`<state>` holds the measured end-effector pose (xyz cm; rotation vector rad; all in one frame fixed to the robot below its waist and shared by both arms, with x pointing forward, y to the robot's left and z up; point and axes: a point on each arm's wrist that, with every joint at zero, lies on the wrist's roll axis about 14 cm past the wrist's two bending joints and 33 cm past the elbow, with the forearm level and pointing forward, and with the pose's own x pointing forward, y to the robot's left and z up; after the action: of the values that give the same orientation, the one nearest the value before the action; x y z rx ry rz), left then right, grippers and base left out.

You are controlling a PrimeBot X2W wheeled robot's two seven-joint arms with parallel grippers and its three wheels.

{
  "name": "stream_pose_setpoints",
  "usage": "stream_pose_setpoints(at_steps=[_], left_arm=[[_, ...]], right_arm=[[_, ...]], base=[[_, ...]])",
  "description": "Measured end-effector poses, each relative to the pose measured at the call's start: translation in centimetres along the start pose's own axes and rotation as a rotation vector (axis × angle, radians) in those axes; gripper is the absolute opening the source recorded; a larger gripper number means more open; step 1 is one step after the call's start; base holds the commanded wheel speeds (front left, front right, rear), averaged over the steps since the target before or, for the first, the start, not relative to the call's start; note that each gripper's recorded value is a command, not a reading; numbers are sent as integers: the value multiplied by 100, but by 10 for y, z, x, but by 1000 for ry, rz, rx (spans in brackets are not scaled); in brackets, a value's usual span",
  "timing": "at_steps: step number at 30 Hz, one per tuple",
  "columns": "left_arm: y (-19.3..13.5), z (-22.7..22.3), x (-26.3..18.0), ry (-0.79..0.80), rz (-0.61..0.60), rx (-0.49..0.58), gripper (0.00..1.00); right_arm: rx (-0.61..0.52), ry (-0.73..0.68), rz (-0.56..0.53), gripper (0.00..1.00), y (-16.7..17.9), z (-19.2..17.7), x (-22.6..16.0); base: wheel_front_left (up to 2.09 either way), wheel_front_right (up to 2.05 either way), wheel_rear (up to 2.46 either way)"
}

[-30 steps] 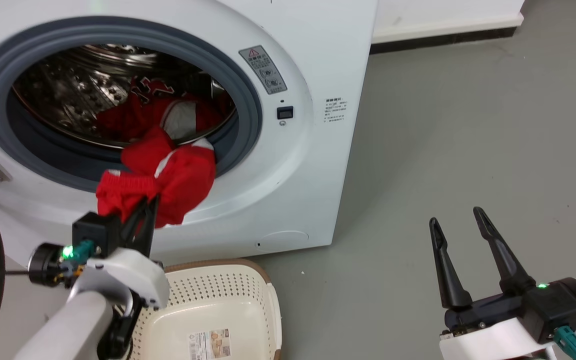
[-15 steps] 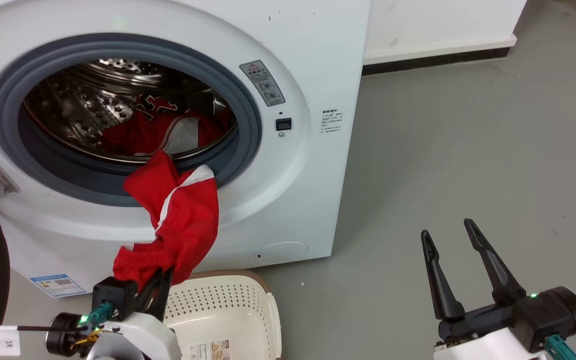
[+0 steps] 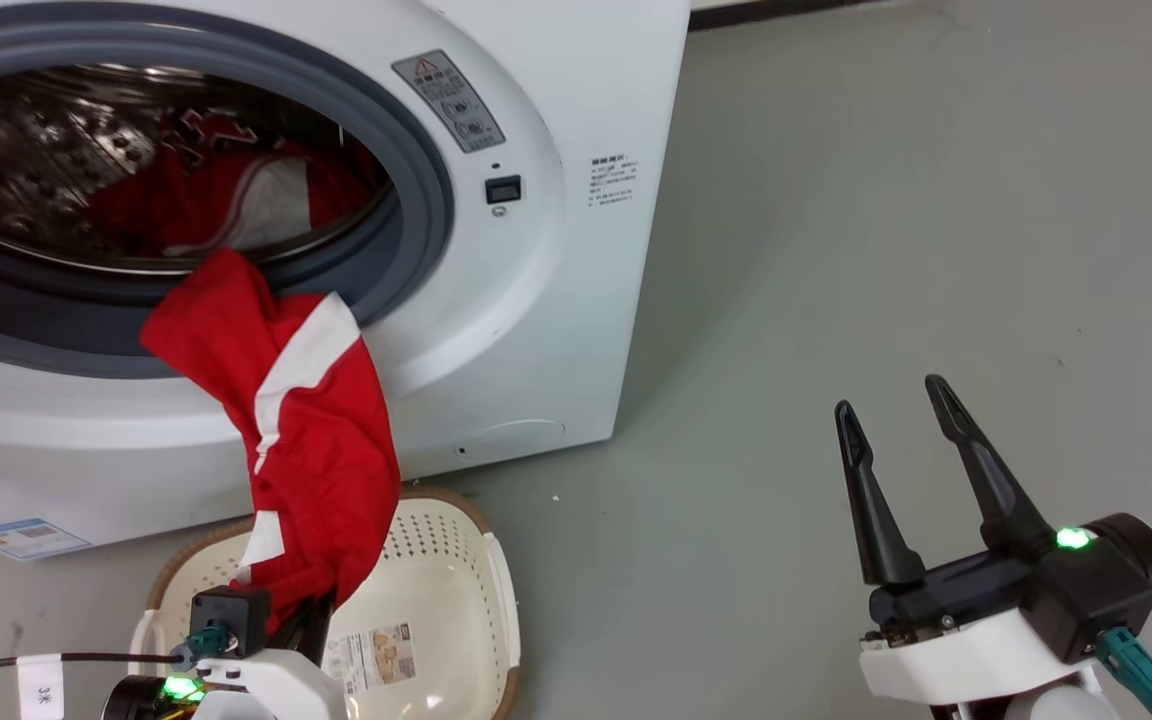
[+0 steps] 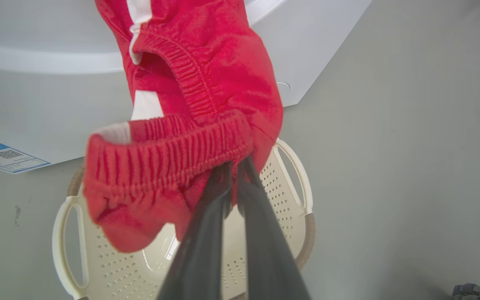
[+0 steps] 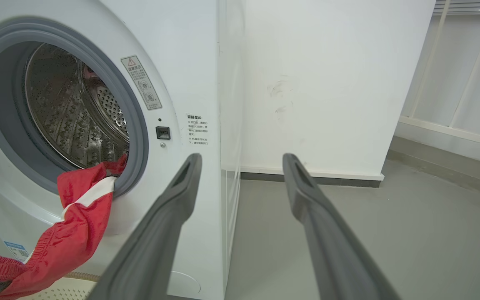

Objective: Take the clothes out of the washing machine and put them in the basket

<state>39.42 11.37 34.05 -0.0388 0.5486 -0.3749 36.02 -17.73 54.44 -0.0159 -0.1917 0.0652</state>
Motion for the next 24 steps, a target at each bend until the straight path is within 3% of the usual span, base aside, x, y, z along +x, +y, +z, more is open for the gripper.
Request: stream_pose_setpoints(at_steps=[24], left_arm=[[6,-123,57,407,31,-163,0]], right_arm=[[-19,110,-40,100,-22,-50,37]], base=[[0,0,0]])
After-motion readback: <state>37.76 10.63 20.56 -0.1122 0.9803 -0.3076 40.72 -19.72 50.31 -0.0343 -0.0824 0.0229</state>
